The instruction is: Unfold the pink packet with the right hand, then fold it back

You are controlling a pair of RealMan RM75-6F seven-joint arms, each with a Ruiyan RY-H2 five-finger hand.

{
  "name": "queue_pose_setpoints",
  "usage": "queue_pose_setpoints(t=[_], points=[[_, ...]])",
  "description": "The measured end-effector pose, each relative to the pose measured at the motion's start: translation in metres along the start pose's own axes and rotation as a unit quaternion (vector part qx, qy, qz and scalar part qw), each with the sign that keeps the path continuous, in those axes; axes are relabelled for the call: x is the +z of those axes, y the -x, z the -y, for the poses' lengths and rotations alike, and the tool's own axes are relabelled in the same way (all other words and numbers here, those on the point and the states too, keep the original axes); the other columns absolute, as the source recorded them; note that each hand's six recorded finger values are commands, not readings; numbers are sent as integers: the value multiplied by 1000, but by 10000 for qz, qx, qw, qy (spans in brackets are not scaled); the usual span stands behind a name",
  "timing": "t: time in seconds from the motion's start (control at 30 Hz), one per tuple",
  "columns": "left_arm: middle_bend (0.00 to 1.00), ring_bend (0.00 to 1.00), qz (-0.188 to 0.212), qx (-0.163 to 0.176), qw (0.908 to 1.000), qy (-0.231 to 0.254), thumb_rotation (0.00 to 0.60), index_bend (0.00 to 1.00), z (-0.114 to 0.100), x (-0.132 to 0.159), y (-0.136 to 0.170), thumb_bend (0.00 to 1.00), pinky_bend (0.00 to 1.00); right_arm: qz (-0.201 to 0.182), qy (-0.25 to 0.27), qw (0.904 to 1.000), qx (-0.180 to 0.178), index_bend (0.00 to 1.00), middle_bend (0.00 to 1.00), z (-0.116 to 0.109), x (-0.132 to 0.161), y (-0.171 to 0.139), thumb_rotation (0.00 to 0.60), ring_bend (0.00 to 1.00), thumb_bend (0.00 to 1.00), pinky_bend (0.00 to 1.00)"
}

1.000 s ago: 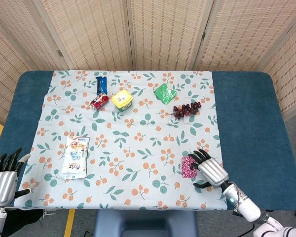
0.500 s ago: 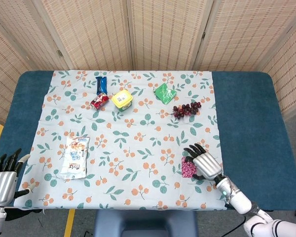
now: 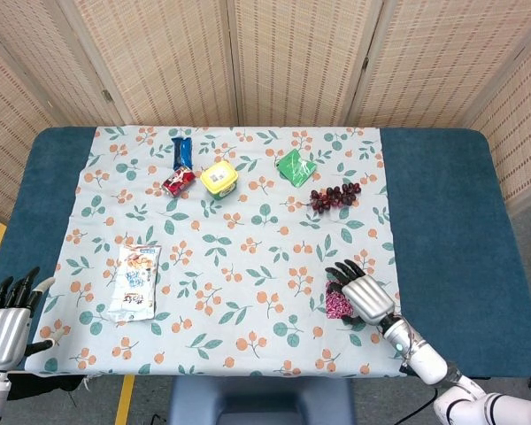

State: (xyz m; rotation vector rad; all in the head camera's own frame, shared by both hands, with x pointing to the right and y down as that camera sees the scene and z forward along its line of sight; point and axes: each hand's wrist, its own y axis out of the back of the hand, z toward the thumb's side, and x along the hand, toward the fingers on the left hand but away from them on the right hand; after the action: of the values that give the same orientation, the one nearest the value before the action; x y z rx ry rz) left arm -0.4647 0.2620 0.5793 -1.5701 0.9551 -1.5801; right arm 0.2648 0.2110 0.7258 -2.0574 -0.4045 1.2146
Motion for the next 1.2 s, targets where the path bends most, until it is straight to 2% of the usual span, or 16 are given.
queue_pose_setpoints(t=[0.63,1.03,1.2], points=[[64,140,-26,-26,10000,5,600,198,2,-2,-1,215,0,111,-108,9999,-69,342,123,-9,-6,23,591,0,246,0],[65,141,-61,-66,10000,4,600,198,5,-4,-2,215,0,364,-170,9991,-100,341,123,-20,-21,48,591,0,246,0],[67,143,-102,-58,9999,11,600,198,4,-7,-1,216,0,237,-85,9995,-183,342,123,-24,-13,44,591,0,246,0]])
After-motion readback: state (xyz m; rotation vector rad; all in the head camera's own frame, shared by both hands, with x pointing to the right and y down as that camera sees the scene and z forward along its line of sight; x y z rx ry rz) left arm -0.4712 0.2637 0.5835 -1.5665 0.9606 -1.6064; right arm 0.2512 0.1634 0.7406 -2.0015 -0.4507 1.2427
